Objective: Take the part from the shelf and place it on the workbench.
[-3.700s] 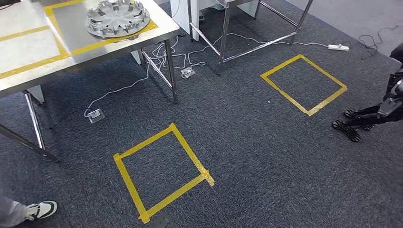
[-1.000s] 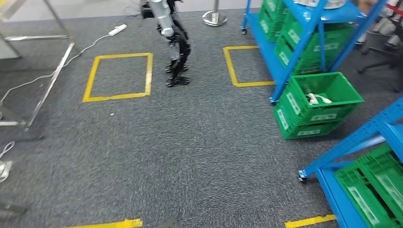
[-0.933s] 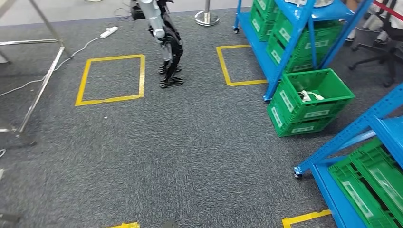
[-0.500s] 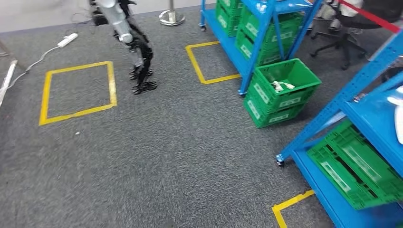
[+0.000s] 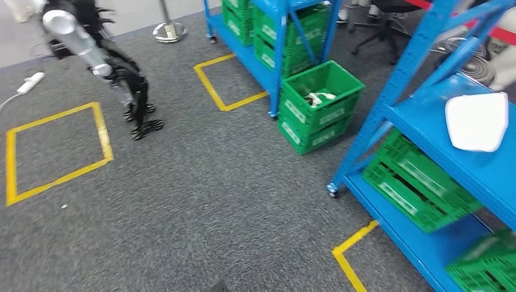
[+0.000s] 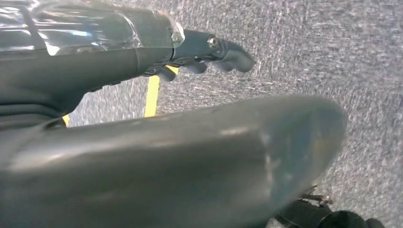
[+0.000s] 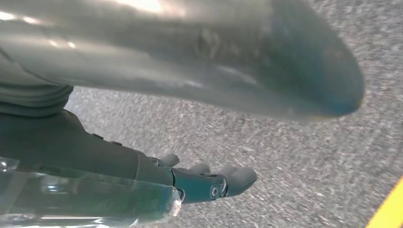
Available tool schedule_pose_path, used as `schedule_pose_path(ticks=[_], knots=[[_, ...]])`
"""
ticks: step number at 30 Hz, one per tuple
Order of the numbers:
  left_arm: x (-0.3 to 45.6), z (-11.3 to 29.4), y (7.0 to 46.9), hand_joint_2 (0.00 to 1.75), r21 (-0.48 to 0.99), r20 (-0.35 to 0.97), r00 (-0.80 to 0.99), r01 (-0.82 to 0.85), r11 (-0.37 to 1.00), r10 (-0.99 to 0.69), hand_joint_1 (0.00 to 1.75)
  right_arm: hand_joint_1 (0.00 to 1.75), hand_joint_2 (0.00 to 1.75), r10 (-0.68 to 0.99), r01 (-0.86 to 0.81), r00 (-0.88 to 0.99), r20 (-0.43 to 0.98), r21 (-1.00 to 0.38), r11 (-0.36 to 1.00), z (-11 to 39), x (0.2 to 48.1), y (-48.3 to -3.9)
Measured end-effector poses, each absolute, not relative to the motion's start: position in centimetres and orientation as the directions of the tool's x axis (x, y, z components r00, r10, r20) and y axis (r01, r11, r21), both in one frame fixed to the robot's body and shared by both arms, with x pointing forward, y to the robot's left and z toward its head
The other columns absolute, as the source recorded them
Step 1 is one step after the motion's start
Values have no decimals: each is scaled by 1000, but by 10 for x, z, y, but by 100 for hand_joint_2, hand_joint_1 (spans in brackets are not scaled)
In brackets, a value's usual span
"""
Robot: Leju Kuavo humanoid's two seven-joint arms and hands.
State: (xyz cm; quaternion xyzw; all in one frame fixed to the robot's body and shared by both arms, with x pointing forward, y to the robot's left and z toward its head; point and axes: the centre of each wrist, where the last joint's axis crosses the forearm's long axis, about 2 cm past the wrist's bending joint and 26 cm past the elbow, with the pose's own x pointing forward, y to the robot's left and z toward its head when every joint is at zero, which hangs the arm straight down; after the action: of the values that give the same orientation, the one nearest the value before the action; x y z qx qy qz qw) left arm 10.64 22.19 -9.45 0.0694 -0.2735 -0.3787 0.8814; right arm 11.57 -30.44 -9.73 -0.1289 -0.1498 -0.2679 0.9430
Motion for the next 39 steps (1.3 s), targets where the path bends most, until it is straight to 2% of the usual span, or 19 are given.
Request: schedule_pose_path(ticks=[39], knots=[[107, -95, 225, 0, 347, 398, 482, 709, 614, -781, 0, 0, 0, -467, 541, 812, 351, -153, 827, -96, 123, -303]])
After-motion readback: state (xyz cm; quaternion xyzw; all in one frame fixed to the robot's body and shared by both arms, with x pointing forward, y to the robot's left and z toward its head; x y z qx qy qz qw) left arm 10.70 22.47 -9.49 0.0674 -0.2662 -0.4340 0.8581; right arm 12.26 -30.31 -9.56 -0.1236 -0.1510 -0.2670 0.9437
